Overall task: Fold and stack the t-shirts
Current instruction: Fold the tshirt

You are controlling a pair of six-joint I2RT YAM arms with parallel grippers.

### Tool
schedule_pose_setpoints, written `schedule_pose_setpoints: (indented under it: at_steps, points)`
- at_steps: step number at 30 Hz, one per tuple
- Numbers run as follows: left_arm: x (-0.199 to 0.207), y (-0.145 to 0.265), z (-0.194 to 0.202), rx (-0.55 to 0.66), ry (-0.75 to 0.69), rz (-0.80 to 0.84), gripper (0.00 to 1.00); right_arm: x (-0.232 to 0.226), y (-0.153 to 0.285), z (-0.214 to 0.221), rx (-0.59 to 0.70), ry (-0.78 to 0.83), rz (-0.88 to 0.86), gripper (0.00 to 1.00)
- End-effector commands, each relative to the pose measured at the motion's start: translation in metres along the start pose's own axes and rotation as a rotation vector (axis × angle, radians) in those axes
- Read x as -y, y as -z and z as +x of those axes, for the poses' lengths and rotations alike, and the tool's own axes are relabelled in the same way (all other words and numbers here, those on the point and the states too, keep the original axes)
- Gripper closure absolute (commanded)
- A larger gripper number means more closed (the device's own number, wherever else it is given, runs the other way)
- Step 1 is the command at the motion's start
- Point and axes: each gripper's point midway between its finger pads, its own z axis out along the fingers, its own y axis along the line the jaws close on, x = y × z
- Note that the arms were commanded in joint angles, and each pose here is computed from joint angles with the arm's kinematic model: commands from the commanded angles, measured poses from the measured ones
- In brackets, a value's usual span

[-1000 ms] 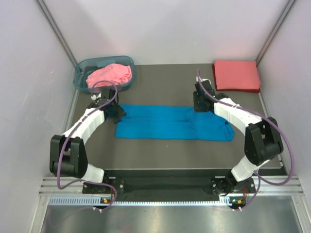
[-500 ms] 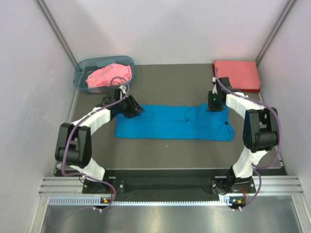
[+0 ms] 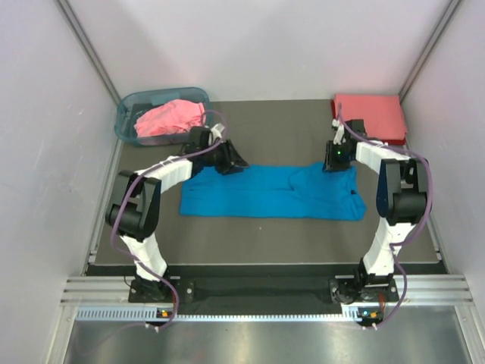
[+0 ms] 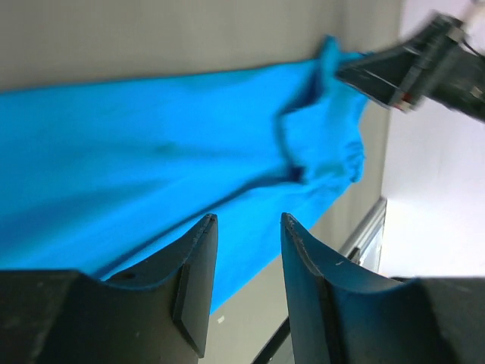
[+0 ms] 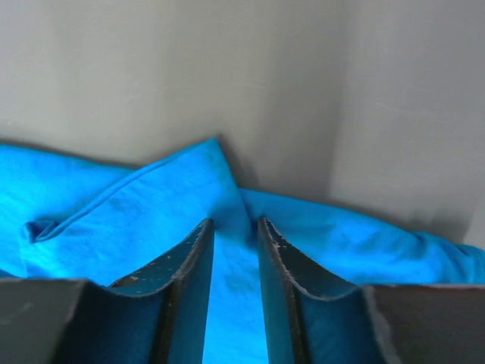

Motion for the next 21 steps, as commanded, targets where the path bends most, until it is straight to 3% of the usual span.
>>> schedule_pose_setpoints:
  at_steps: [1,4,7,11,21]
  points:
    - [0.052,-0.024,-0.001,-0.011,-0.138,0.117,0.57,-0.008,0.0,-0.021,0.073,0.048,-0.05,0.72]
    - [0.064,-0.052,0.015,-0.054,-0.159,0.118,0.57,-0.005,0.003,-0.022,0.081,0.051,-0.031,0.82]
    - [0.066,-0.082,0.033,-0.084,-0.191,0.081,0.58,0.005,0.013,-0.027,0.118,0.035,0.04,1.0]
    - [0.075,-0.108,0.038,-0.106,-0.204,0.088,0.59,0.009,0.035,-0.033,0.181,0.023,0.091,1.0]
    - [0.071,-0.14,0.053,-0.131,-0.209,0.053,0.59,0.009,0.028,-0.021,0.144,0.028,0.074,1.0]
